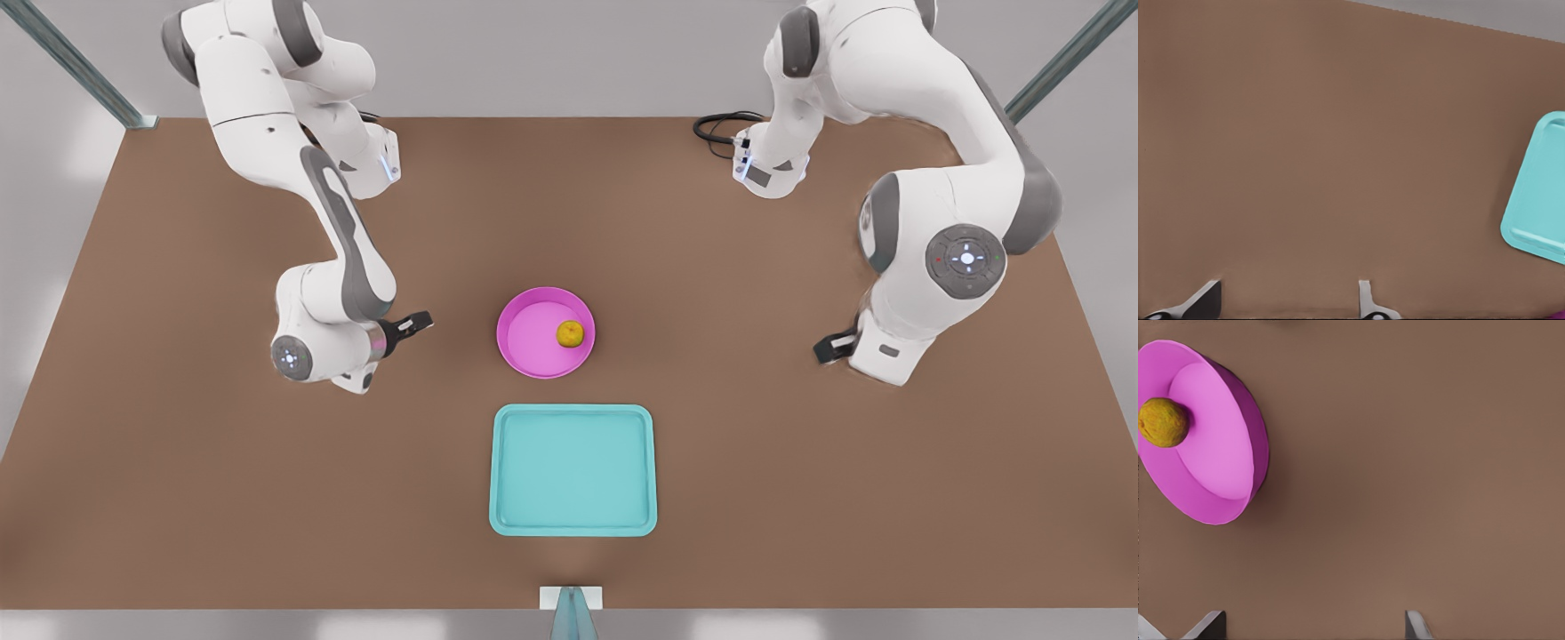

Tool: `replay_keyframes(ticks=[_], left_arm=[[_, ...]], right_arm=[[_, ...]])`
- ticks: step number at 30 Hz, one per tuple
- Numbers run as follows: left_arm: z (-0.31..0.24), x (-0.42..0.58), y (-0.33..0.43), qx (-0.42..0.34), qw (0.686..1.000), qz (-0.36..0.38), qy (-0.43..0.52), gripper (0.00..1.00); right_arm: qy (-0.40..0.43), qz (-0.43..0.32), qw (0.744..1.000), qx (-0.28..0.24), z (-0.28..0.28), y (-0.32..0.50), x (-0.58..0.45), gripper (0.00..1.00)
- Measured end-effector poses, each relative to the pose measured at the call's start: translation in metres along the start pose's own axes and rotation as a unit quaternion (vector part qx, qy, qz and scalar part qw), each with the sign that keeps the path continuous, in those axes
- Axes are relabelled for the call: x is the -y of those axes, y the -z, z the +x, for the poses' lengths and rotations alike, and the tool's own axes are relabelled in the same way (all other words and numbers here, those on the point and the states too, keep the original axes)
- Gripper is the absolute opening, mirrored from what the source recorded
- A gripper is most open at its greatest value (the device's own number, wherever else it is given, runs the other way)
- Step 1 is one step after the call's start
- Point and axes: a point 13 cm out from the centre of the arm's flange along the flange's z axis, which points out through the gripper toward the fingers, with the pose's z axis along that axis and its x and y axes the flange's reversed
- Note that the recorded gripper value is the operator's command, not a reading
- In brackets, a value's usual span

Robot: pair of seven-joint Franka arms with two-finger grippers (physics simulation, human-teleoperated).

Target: Place the orange on the plate with the left arm and the plate on the tray with the right arm

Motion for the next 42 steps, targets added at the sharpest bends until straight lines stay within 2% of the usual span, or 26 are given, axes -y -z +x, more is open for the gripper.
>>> replay_keyframes(ticks=[1, 4, 13, 19, 20, 21, 32, 33, 34, 40, 42], left_arm=[[0.013, -0.02, 0.0, -0.028, 0.999, 0.027, -0.022, 1.0], [0.035, -0.05, 0.017, -0.008, 0.997, 0.018, -0.068, 1.0], [0.03, -0.072, 0.021, -0.002, 0.992, 0.007, -0.124, 1.0], [0.032, -0.071, 0.021, -0.005, 0.988, 0.007, -0.156, 1.0], [0.032, -0.071, 0.02, -0.006, 0.987, 0.006, -0.16, 1.0], [0.033, -0.071, 0.02, -0.006, 0.986, 0.006, -0.164, 1.0], [0.033, -0.073, 0.02, -0.008, 0.981, 0.007, -0.194, 1.0], [0.034, -0.074, 0.02, -0.008, 0.981, 0.006, -0.195, 1.0], [0.034, -0.074, 0.021, -0.008, 0.98, 0.006, -0.197, 1.0], [0.035, -0.075, 0.021, -0.01, 0.978, 0.006, -0.206, 1.0], [0.035, -0.075, 0.021, -0.01, 0.978, 0.006, -0.209, 1.0]], right_arm=[[-0.002, -0.006, 1.0, 0.007, -0.008, -0.016, -0.007, 1.0], [-0.016, -0.027, 0.999, 0.032, -0.036, -0.054, -0.023, 1.0], [-0.035, -0.048, 0.995, 0.079, -0.082, -0.124, -0.069, 1.0], [-0.045, -0.049, 0.993, 0.101, -0.094, -0.133, -0.072, 1.0], [-0.047, -0.048, 0.992, 0.102, -0.095, -0.133, -0.071, 0.86], [-0.048, -0.048, 0.992, 0.104, -0.096, -0.134, -0.071, 0.77], [-0.054, -0.048, 0.992, 0.105, -0.098, -0.141, -0.066, 0.69], [-0.054, -0.048, 0.992, 0.104, -0.097, -0.141, -0.067, 0.6], [-0.053, -0.048, 0.992, 0.104, -0.097, -0.142, -0.068, 0.57], [-0.046, -0.052, 0.993, 0.094, -0.093, -0.152, -0.081, 0.45], [-0.042, -0.054, 0.993, 0.093, -0.092, -0.154, -0.087, 0.32]])
